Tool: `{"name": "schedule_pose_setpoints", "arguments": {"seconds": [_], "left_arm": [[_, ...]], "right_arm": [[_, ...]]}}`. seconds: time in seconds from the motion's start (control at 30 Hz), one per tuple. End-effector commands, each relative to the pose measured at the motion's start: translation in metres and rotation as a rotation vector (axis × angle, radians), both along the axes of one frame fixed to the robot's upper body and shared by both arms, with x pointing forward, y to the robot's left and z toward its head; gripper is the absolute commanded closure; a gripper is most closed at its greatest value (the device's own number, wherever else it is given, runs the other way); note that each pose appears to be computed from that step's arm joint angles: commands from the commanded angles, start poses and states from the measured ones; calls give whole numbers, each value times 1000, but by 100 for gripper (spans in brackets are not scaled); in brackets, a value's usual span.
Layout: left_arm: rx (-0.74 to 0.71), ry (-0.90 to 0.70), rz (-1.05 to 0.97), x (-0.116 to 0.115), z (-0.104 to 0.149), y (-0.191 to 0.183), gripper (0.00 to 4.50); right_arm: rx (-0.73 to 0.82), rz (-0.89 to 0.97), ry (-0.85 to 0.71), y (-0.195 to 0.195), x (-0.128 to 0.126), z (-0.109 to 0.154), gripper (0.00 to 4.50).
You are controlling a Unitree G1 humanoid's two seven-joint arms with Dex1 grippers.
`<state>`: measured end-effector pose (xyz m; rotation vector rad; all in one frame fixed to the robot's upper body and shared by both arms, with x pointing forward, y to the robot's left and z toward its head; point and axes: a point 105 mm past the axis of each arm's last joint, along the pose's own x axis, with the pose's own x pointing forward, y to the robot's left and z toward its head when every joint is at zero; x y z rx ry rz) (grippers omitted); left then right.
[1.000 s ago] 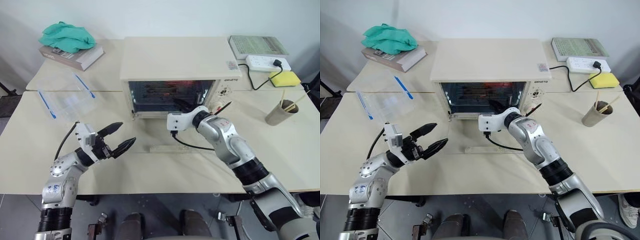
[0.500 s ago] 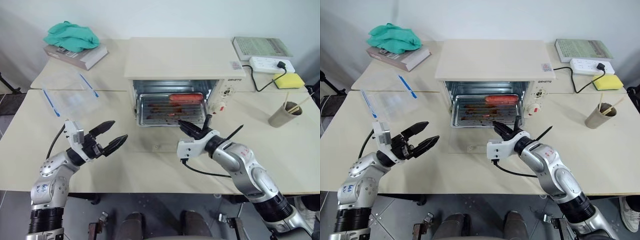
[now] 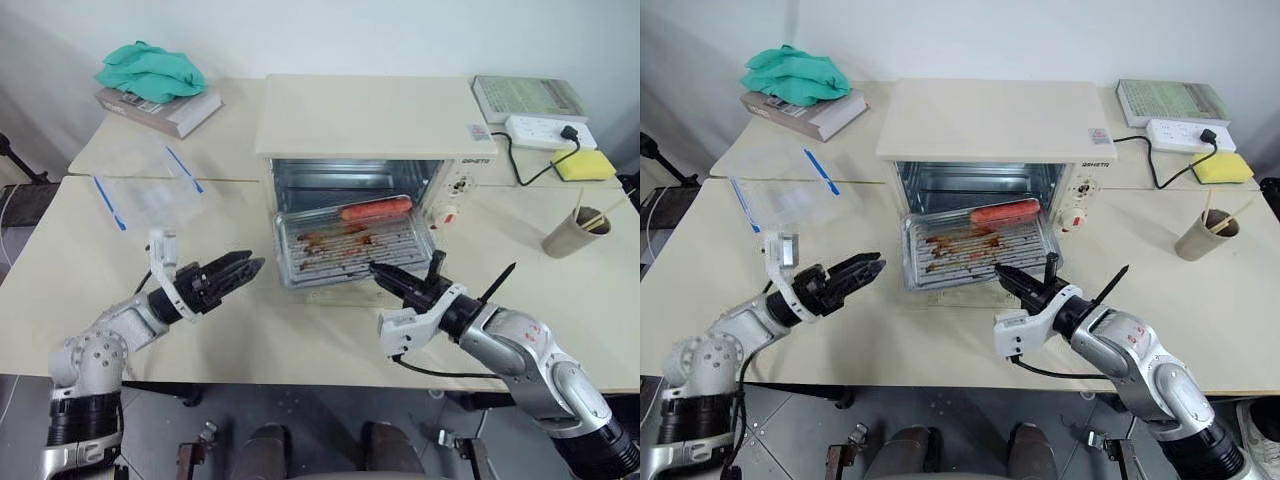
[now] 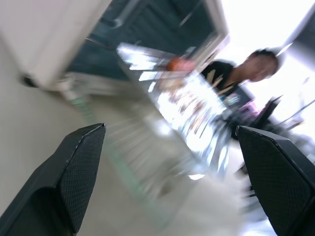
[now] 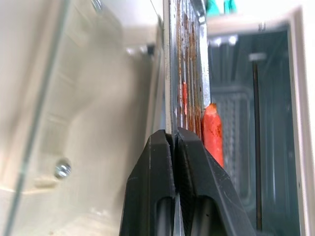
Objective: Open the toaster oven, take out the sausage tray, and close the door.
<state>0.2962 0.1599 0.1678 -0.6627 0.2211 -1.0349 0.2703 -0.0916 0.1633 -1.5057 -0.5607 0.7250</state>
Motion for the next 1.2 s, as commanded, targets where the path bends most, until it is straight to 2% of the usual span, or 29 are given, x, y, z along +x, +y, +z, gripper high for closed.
{"name": "schedule_pose_setpoints", "arguments": {"seconds": [0.03,0.13,0.27,0.37,0.5,0.8,1.0,1.2], "left_arm": [[-19,105,-62,-6,2,-11,0],[-9,202,-58,-2,-4,-18,0],[-20,291,-130,-14,-8,-29,0],[-83,333,-118,-14,-8,-31,57],[-157,369,-96,-14,-4,-32,175],[-204,454,-116,-24,-4,-38,436],[-231,465,-122,-28,-7,-41,443],[-266,475,-36,-24,-10,-29,450]], "right_arm": [[9,85,-30,5,-9,13,446],[-16,107,-1,4,-10,7,446],[-4,108,-7,6,-6,10,446],[6,124,-17,9,-6,12,450],[-3,138,-12,11,-7,10,450],[1,181,1,13,-12,9,450],[68,212,69,14,-14,12,450],[97,247,132,8,-17,15,278]]}}
